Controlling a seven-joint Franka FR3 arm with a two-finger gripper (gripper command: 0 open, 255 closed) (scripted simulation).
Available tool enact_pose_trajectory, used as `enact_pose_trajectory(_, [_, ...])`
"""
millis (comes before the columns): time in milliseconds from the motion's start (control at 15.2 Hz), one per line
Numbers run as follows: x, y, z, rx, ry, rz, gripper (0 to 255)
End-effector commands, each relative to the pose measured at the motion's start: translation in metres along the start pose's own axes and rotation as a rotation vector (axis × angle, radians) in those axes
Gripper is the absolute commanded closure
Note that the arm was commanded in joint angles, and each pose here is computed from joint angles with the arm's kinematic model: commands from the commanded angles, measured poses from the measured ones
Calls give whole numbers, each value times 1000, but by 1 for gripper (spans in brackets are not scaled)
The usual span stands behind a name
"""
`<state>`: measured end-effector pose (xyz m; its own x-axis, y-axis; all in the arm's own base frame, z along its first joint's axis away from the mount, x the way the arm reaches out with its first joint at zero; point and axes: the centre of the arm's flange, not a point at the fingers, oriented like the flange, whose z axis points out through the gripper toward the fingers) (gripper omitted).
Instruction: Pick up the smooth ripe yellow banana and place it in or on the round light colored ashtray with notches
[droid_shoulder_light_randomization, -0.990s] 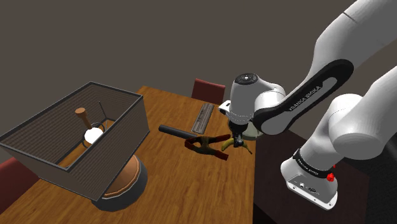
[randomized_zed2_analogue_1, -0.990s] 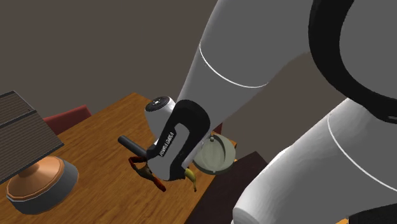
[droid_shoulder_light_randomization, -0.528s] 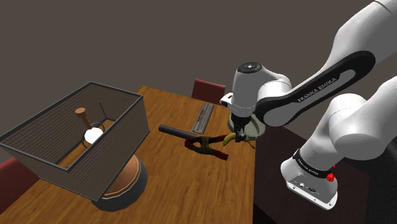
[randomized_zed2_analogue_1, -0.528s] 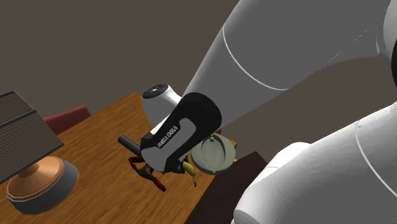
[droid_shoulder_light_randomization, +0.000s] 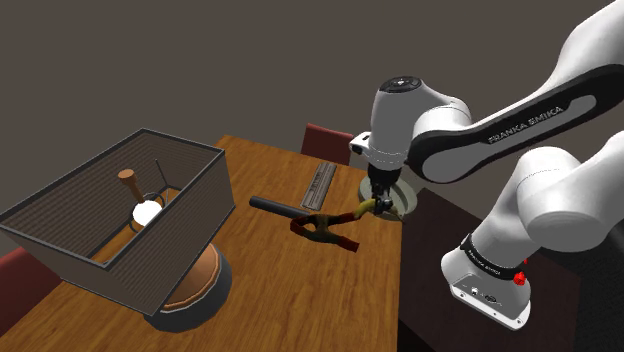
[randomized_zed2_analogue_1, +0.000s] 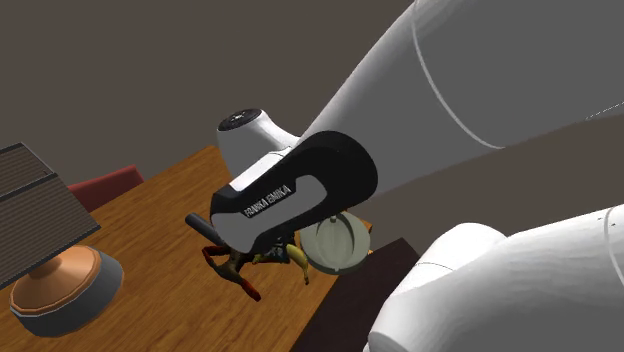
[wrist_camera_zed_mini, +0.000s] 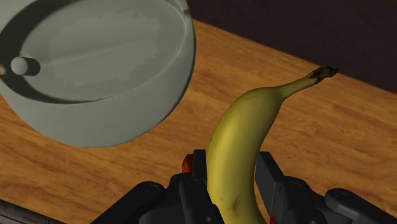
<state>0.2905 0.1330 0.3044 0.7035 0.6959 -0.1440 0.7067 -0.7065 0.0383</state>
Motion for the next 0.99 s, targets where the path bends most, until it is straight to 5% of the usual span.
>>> enact_pose_trajectory(0, [-7, 12, -4, 0, -1, 0, 255])
enact_pose_trajectory(924, [-86, 149, 16, 0, -1, 0, 255])
